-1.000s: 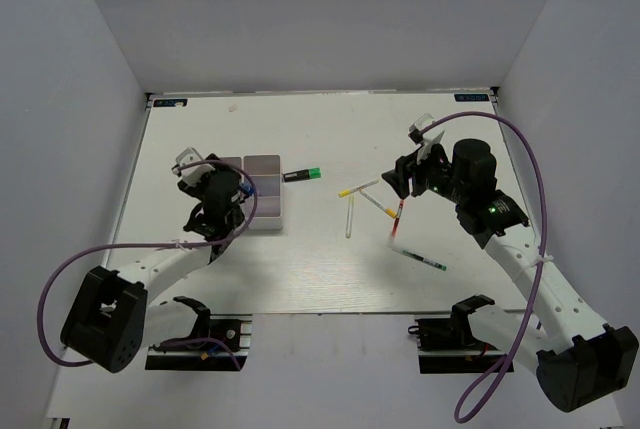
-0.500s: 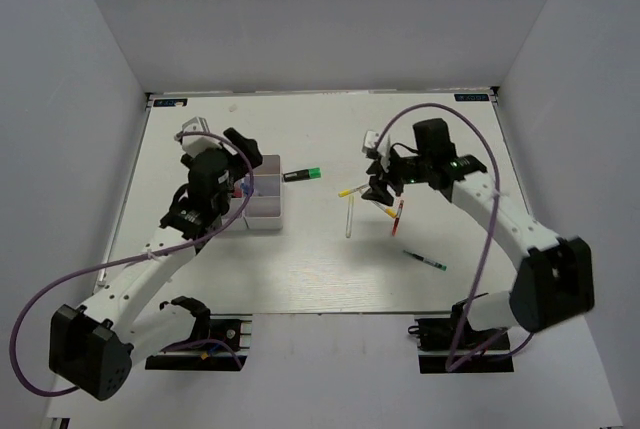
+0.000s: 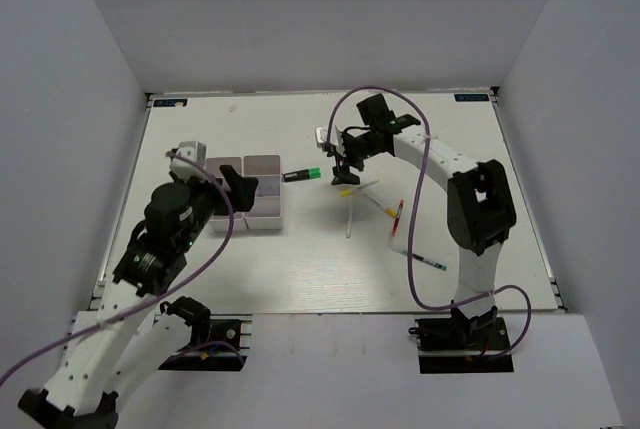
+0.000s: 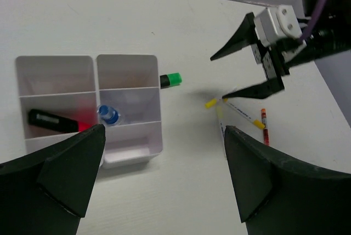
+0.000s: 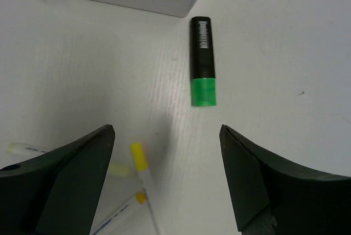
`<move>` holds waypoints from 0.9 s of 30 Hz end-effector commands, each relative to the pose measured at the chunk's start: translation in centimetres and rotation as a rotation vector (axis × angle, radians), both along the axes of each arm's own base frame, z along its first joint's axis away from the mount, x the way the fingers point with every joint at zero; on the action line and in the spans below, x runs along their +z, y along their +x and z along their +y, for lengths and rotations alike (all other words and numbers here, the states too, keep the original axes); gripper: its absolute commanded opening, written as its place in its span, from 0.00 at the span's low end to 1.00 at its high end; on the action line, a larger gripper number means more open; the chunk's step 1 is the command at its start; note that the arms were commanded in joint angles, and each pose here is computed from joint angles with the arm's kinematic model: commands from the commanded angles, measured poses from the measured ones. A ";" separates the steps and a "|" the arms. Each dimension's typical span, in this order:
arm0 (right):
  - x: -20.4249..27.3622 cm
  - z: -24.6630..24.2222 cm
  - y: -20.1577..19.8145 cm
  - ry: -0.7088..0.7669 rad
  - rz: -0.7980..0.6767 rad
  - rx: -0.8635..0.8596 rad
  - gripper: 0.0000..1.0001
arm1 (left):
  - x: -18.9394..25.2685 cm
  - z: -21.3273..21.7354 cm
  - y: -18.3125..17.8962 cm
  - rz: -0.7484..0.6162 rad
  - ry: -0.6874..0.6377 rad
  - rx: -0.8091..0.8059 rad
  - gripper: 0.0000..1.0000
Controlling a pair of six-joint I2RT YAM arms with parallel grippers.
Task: Sort the stationery into containers
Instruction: Grab a piece of stationery with the right arm
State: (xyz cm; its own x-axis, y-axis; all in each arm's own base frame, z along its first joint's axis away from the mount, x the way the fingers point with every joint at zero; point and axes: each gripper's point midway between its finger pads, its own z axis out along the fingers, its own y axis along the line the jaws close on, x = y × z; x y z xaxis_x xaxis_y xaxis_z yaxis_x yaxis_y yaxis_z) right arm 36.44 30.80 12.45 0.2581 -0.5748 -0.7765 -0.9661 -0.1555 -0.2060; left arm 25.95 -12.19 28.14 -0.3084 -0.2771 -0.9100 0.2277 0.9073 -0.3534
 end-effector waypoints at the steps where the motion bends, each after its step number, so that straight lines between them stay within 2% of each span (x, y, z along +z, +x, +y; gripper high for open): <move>1: 0.4 2.0 1.9 0.001 -0.079 0.065 0.83 | -2.1 2.3 -2.1 -0.002 0.077 0.035 0.99; 8: -2.8 4.9 5.6 -0.089 -0.073 0.073 0.78 | -1.4 4.1 -3.6 -0.065 0.072 0.076 0.99; 22: -7.0 5.7 6.8 -0.129 -0.010 0.057 0.75 | -1.2 4.0 -3.8 -0.075 0.074 0.063 0.99; 27: -7.1 6.2 7.4 -0.112 0.008 0.047 0.74 | -1.0 4.0 -3.9 -0.083 0.070 0.063 0.99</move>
